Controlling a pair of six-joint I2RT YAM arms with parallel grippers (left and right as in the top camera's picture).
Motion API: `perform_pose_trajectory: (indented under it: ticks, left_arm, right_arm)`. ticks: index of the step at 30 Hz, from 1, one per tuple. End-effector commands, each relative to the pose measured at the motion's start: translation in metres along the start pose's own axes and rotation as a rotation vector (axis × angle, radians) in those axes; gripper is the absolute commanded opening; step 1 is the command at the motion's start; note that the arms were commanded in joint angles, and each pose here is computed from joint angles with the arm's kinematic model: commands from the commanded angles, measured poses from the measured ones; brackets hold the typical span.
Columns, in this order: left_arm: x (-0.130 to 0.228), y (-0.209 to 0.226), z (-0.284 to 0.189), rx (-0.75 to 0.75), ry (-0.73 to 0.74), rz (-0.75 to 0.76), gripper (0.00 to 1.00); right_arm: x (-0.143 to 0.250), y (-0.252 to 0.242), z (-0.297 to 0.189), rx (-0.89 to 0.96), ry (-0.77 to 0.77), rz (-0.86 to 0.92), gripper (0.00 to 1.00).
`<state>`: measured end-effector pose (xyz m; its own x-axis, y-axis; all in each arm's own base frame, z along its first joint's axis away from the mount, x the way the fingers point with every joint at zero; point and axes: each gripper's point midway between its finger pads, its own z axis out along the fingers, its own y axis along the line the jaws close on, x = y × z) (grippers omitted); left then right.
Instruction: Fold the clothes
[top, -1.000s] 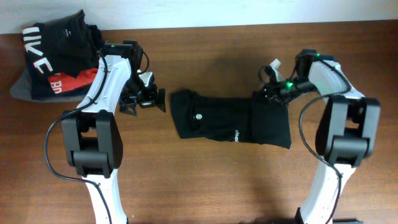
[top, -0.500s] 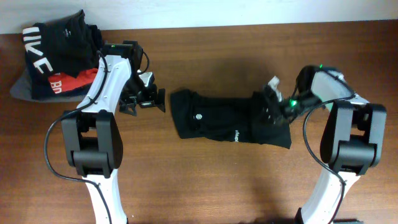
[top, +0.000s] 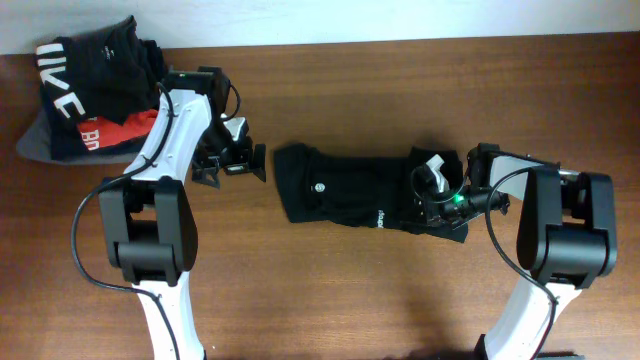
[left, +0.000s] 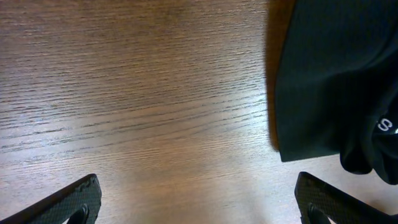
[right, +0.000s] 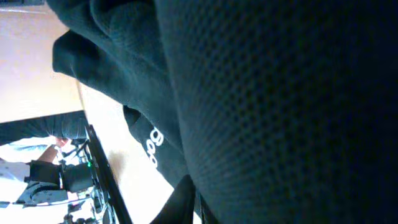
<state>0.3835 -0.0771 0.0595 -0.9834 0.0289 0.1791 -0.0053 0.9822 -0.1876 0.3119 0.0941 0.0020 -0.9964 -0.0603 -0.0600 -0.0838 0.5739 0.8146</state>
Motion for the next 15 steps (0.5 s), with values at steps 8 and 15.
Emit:
perform_pose_trajectory:
  ticks: [8,15]
  left_arm:
    - [0.005,0.000,0.001,-0.003,0.001,0.008,0.99]
    - [0.002,-0.006,0.011,-0.002,-0.010,0.029,0.99]
  right_arm:
    - [-0.029,0.086,-0.081,0.132,-0.101,-0.117,0.19]
    - [0.000,0.151,-0.119,0.149,-0.140,-0.167,0.99]
